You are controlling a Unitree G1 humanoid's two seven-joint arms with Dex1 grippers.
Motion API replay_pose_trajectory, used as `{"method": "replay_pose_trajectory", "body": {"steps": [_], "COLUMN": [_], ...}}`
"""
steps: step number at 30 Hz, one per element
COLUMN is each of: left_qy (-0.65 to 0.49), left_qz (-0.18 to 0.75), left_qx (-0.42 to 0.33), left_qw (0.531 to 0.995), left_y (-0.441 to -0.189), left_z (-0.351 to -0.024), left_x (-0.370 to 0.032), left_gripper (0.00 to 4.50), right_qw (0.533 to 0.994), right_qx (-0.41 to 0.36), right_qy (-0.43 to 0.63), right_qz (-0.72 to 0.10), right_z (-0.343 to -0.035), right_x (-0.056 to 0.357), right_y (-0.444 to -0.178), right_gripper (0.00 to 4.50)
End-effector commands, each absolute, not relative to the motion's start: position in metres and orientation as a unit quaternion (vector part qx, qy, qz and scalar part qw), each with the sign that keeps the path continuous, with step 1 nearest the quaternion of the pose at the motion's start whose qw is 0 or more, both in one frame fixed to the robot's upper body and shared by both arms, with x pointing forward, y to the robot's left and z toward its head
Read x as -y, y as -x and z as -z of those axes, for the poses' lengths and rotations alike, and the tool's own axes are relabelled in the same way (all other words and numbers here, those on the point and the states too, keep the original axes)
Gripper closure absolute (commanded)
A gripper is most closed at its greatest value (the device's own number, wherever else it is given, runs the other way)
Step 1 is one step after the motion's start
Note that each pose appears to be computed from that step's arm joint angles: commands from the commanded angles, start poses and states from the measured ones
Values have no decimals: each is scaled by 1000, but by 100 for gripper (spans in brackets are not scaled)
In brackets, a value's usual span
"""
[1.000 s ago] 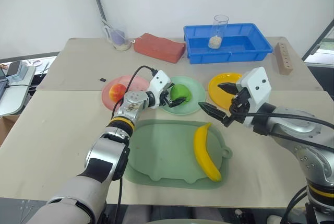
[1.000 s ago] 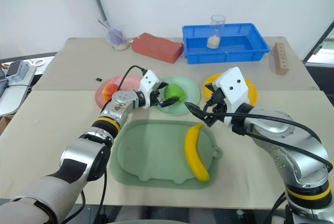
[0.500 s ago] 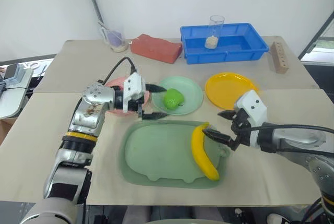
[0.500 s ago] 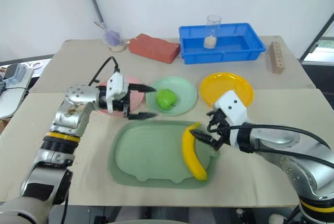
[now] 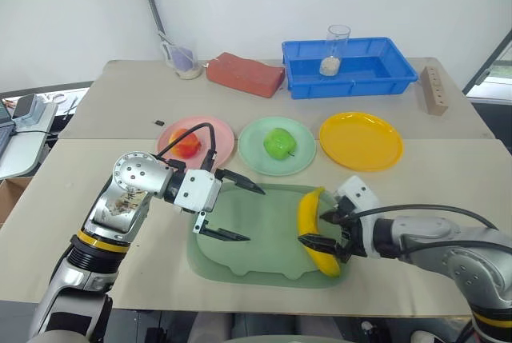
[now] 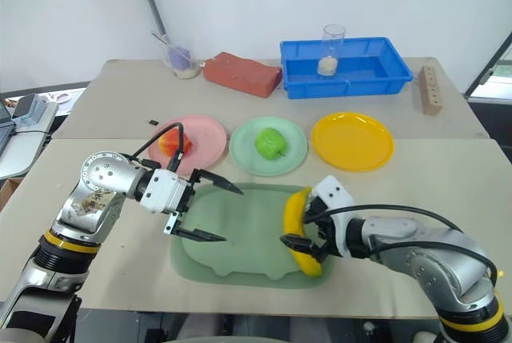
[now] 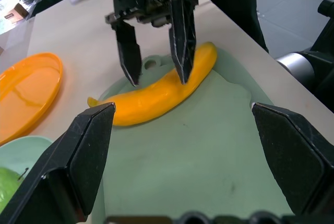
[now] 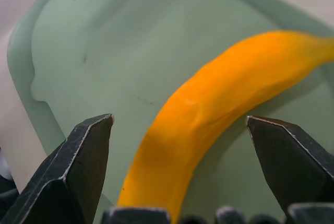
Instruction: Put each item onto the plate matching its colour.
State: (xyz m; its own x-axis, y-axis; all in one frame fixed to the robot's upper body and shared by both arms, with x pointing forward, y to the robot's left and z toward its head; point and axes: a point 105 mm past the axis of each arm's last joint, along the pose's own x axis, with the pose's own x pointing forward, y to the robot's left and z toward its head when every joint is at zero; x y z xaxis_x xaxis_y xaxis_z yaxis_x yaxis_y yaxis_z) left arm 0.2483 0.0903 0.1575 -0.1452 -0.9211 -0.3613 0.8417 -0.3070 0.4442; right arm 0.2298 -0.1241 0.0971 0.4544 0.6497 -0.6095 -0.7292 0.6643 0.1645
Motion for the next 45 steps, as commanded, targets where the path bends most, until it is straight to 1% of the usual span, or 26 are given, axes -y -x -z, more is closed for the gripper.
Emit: {"method": "replay_pose_trajectory", "body": {"steps": [1,5,6,8,9,11,14,15,20,25,27,29,31,33,36,38,40,42,45], "left_qy": [-295,-292,-291,-291,-292,-292,-292,-292,-289,-278,-271,-263,-240,-216,-190,-174,-168,-163,-162], "left_qz": [753,752,751,751,751,752,752,751,746,726,717,711,697,678,645,623,610,607,610], "left_qx": [84,82,81,77,76,73,74,75,77,87,92,94,97,100,99,103,108,109,108], "left_qw": [582,586,587,588,587,586,587,587,595,623,635,645,668,696,733,755,767,771,768], "left_y": [-242,-240,-239,-238,-237,-236,-236,-236,-240,-254,-261,-265,-275,-287,-306,-319,-327,-329,-327], "left_z": [-168,-170,-170,-168,-167,-166,-166,-166,-168,-177,-182,-186,-193,-199,-203,-207,-210,-210,-208], "left_x": [-90,-89,-89,-90,-91,-92,-91,-91,-90,-88,-86,-84,-78,-72,-61,-53,-47,-43,-40], "left_gripper": [3,3,0,0,0,0,0,0,0,0,0,0,0,0,0,0,0,0,0], "right_qw": [854,855,855,853,851,848,846,847,853,855,863,874,903,933,955,959,964,965,965], "right_qx": [-338,-332,-326,-317,-312,-308,-303,-300,-287,-246,-231,-221,-197,-174,-162,-164,-172,-185,-203], "right_qy": [77,106,118,138,151,161,168,167,155,118,108,104,102,102,99,111,97,88,72], "right_qz": [-389,-385,-386,-391,-395,-399,-405,-406,-407,-441,-435,-419,-367,-299,-226,-204,-176,-162,-150], "right_z": [-89,-84,-84,-85,-85,-85,-86,-87,-100,-141,-156,-164,-177,-188,-190,-184,-180,-175,-169], "right_x": [126,127,128,130,131,132,133,133,138,138,145,150,166,185,207,215,225,233,242], "right_y": [-232,-237,-238,-240,-241,-241,-240,-240,-237,-227,-230,-235,-257,-285,-325,-349,-372,-390,-409], "right_gripper": [0,0,52,112,153,210,312,334,335,335,335,335,335,335,335,335,335,335,335]}}
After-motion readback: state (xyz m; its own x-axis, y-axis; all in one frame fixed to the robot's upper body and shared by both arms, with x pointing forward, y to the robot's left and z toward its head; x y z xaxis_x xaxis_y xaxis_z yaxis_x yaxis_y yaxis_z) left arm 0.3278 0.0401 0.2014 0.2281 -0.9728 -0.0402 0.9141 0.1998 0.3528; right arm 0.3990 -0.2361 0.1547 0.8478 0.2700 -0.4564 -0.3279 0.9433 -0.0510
